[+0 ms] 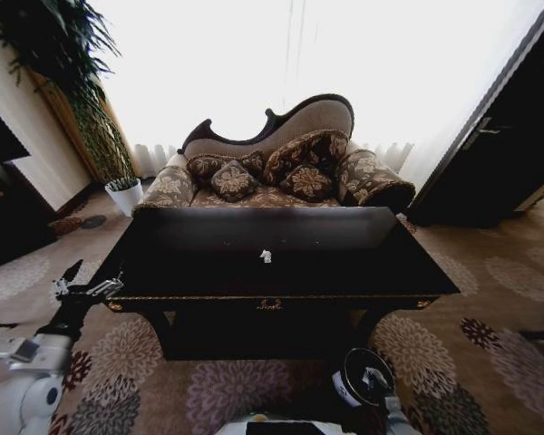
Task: Move to the front of the table and place the trash on the table into the trash bin.
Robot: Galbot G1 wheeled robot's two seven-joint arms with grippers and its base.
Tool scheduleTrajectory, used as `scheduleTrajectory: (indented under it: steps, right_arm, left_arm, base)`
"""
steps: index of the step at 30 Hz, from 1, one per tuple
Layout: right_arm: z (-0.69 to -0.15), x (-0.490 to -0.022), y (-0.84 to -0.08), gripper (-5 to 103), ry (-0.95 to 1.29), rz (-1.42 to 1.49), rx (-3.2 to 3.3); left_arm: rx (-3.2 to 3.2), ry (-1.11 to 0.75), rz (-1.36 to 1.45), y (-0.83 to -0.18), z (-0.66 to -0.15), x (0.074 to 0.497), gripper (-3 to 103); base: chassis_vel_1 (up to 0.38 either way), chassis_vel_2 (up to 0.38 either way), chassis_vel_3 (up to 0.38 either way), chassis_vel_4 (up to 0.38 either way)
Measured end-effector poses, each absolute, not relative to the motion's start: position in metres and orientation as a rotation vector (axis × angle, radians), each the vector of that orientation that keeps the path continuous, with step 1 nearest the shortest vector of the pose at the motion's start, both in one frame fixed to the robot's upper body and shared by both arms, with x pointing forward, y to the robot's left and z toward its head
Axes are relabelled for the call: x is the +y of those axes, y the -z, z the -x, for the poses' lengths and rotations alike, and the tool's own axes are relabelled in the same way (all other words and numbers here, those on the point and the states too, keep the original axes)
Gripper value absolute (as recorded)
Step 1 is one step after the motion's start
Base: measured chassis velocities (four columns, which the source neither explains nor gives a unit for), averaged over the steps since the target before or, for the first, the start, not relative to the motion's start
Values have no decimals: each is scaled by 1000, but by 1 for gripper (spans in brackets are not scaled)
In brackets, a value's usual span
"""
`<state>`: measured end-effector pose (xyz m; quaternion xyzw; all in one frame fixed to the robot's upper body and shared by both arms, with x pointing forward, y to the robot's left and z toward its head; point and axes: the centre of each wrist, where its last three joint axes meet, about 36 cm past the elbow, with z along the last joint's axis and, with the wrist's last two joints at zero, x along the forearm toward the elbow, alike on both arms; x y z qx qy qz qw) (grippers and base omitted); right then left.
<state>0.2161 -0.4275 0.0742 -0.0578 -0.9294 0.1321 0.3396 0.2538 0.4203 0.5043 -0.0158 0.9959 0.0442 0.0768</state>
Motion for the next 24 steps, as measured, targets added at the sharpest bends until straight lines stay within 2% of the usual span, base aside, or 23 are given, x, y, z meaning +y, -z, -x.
scheduleTrajectory:
  steps: [1, 2, 4, 5, 7, 8, 10, 11, 13, 14, 16, 17, 19, 22, 24]
  right_arm:
    - [-216, -426, -74, 8, -343, 151, -2415]
    - [-216, -426, -74, 8, -343, 151, -2415]
    - [-215, -425, -73, 18, -342, 153, -2410]
    - [-215, -425, -73, 18, -341, 153, -2409]
    - [-215, -424, -74, 29, -340, 153, -2411]
    - [-215, -424, -74, 29, -340, 153, -2411]
    - [-215, -423, -74, 40, -339, 152, -2414]
    - [-216, -423, -75, 40, -338, 152, -2417]
    - [-215, -422, -76, 51, -336, 152, -2423]
    - [-215, -422, -76, 51, -336, 152, -2423]
    - [-215, -421, -77, 61, -334, 150, -2429]
    - [-215, -421, -78, 61, -334, 150, -2431]
    - [-216, -418, -79, 73, -325, 148, -2442]
    - [-217, -416, -80, 79, -320, 146, -2448]
    - [-218, -413, -81, 89, -310, 146, -2459]
  left_arm:
    - [2981, -134, 49, -506, -253, 421, 100]
    - [2981, -134, 49, -506, -253, 421, 100]
    - [2980, -135, 49, -506, -253, 421, 100]
    - [2981, -135, 49, -506, -253, 421, 100]
    - [2982, -134, 49, -506, -253, 421, 100]
    - [2982, -134, 49, -506, -253, 421, 100]
    - [2983, -131, 48, -505, -253, 421, 100]
    - [2984, -130, 47, -505, -253, 421, 100]
    - [2985, -128, 47, -505, -253, 420, 100]
    - [2985, -128, 47, -505, -253, 420, 100]
    - [2986, -128, 47, -504, -252, 420, 100]
    - [2986, -128, 47, -504, -252, 420, 100]
    - [2986, -130, 47, -504, -252, 420, 100]
    - [2986, -131, 46, -504, -252, 420, 100]
    - [2986, -132, 45, -504, -252, 420, 100]
  base:
    - [0, 0, 0, 0]
    - [0, 0, 0, 0]
    - [0, 0, 0, 0]
    - [0, 0, 0, 0]
    - [0, 0, 0, 0]
    - [0, 0, 0, 0]
    - [0, 0, 0, 0]
    - [0, 0, 0, 0]
    - [0, 0, 0, 0]
    - [0, 0, 0, 0]
    - [0, 0, 0, 0]
    - [0, 0, 0, 0]
    - [0, 0, 0, 0]
    - [0, 0, 0, 0]
    - [0, 0, 0, 0]
